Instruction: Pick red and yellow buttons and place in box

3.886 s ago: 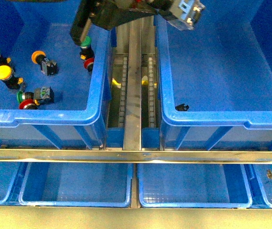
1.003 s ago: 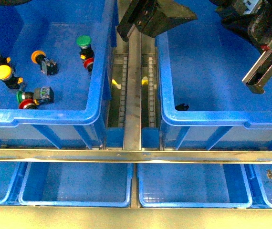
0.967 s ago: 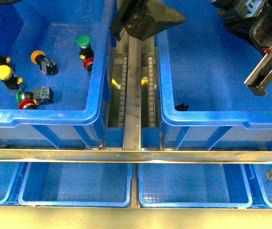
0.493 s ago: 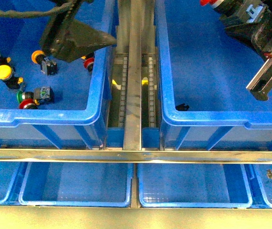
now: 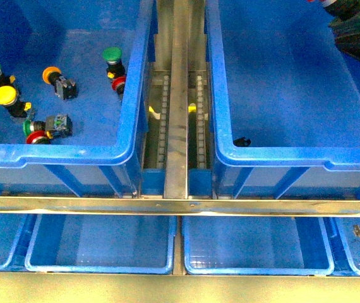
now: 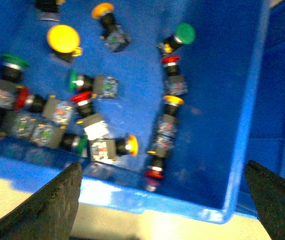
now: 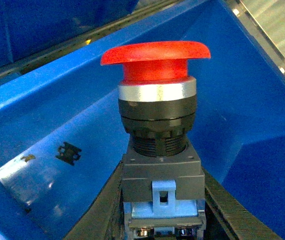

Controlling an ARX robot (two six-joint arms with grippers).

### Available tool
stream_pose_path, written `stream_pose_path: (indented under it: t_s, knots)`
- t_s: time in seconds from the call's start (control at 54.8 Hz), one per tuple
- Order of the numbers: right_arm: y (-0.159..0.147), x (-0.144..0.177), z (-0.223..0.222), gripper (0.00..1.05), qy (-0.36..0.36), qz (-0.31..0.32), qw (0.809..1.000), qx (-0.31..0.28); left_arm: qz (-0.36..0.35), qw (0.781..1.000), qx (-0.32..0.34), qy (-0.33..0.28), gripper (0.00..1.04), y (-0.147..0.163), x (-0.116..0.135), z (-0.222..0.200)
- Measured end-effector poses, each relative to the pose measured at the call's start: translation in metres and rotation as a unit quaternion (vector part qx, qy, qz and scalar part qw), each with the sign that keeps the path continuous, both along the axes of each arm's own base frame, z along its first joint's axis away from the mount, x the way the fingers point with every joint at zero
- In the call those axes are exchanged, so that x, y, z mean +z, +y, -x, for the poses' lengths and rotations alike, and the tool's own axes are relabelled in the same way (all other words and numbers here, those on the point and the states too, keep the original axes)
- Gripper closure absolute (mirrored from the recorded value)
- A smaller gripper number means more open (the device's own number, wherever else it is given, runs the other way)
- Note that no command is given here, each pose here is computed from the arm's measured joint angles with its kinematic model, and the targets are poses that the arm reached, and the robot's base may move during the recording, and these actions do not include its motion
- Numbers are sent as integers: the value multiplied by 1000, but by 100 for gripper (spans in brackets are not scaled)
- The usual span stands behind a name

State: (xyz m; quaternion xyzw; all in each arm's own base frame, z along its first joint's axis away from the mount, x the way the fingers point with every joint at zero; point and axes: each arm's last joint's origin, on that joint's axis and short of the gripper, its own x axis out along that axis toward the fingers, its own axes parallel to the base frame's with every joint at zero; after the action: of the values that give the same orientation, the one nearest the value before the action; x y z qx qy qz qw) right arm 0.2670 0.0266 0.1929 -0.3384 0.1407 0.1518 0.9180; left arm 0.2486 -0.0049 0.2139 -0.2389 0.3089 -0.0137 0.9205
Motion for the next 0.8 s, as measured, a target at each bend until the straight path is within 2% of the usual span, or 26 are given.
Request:
stream_pose_path:
  t_s: [0.219, 0.255, 0.274, 0.347, 0.401, 0.493, 0.602, 0.803]
  knots:
    - [-6, 13, 32, 77, 10, -45, 999, -25, -48, 998, 27, -16, 8, 26, -6, 20]
    - [-6, 16, 38, 77, 7, -51, 998, -29, -67, 997, 26, -33, 11, 27, -11, 21]
    - [-6, 17, 42, 77, 9, -56, 998, -31, -94, 992, 29, -81, 15, 29, -10, 20]
    - [-6, 21, 55, 77, 9, -66, 997, -38, -152, 973, 27, -175, 25, 28, -19, 27]
    - [-6, 23, 64, 77, 9, -75, 996, -49, -183, 955, 21, -231, 34, 26, -25, 38]
    - [-6, 22, 76, 77, 16, -86, 994, -62, -210, 933, 18, -293, 48, 21, -23, 50]
    - [-5, 23, 86, 77, 20, -103, 991, -79, -227, 923, 23, -311, 66, 19, -21, 61]
    - [1, 24, 90, 77, 20, -120, 989, -81, -234, 925, 23, -300, 98, 8, -33, 79]
